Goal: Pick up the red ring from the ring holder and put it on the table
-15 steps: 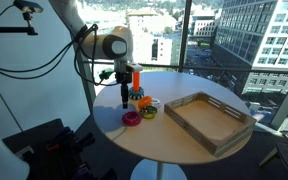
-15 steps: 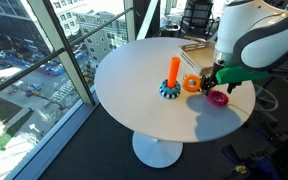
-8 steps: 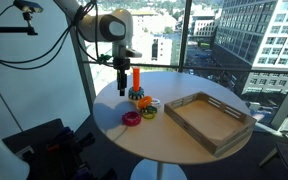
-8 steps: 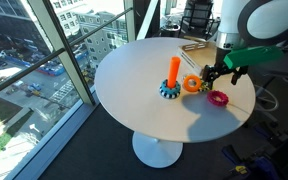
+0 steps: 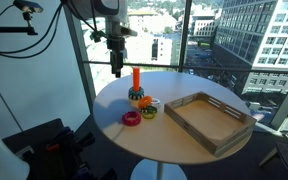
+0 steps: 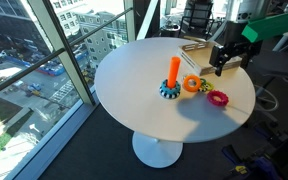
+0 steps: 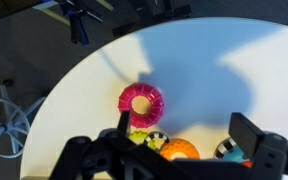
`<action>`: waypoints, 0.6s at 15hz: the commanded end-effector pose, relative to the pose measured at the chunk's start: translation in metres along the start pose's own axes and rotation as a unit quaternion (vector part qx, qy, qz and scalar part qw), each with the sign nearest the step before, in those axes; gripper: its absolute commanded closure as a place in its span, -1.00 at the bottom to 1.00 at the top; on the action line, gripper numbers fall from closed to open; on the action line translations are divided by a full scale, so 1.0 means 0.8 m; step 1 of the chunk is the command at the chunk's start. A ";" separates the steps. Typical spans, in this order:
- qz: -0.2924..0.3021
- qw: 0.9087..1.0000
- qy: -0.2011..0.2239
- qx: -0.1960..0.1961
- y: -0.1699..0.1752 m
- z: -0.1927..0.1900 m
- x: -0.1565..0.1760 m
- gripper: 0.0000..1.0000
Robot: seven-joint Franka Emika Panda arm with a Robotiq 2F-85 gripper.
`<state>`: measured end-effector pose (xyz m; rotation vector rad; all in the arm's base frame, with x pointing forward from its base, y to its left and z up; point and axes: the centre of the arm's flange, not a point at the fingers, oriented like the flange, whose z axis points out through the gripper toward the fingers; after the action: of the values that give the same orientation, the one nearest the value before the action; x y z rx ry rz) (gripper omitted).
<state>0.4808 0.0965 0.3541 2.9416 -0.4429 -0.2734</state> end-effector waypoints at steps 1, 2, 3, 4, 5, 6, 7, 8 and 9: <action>-0.020 1.000 0.016 0.011 0.003 -0.044 -0.020 -1.00; -0.022 1.000 0.019 0.011 0.001 -0.049 -0.022 -1.00; -0.023 0.999 0.022 0.011 -0.001 -0.052 -0.023 -1.00; -0.025 0.999 0.023 0.012 -0.003 -0.052 -0.023 -1.00; -0.026 0.999 0.022 0.013 -0.004 -0.050 -0.022 -1.00; -0.016 0.999 0.030 0.009 -0.007 -0.043 -0.021 -1.00; -0.017 0.999 0.030 0.008 -0.008 -0.043 -0.022 -1.00; -0.017 0.999 0.030 0.008 -0.008 -0.043 -0.022 -1.00; -0.017 0.999 0.030 0.008 -0.008 -0.043 -0.022 -1.00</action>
<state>0.4732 0.1120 0.3891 2.9668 -0.3877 -0.1859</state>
